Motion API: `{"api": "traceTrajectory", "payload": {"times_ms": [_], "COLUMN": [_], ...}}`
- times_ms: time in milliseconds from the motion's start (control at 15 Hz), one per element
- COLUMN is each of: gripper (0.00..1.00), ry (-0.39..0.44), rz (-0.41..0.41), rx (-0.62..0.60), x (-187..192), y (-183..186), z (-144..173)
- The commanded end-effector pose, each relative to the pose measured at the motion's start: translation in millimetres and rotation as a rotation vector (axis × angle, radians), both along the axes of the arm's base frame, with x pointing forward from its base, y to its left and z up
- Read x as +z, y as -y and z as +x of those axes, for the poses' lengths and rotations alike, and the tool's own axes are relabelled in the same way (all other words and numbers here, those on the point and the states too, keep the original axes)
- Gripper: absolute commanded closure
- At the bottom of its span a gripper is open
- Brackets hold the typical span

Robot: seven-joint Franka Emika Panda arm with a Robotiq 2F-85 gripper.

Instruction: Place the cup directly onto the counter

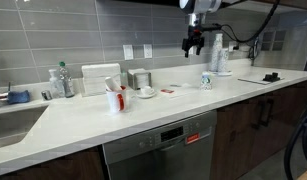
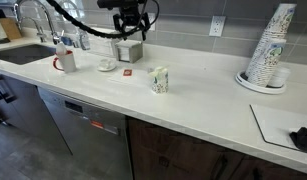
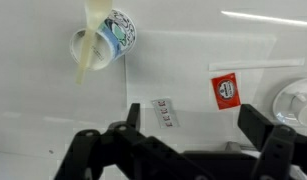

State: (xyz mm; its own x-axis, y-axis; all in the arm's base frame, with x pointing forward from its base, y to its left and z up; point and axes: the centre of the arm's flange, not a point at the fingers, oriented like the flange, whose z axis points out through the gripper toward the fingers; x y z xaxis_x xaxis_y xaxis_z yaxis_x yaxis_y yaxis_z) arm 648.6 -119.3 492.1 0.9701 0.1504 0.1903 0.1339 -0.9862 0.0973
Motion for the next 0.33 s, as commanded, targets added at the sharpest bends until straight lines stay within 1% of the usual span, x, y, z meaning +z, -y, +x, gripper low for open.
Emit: {"api": "traceTrajectory", "payload": {"times_ms": [0,267], "gripper": [0.00,0.00], "ry": [-0.003,-0.005], "rz": [0.000,-0.002], "rx": [0.007,0.016], "x": [0.5,0.4], "y": [-0.7,-0.2], "z": [0.0,-0.2]}}
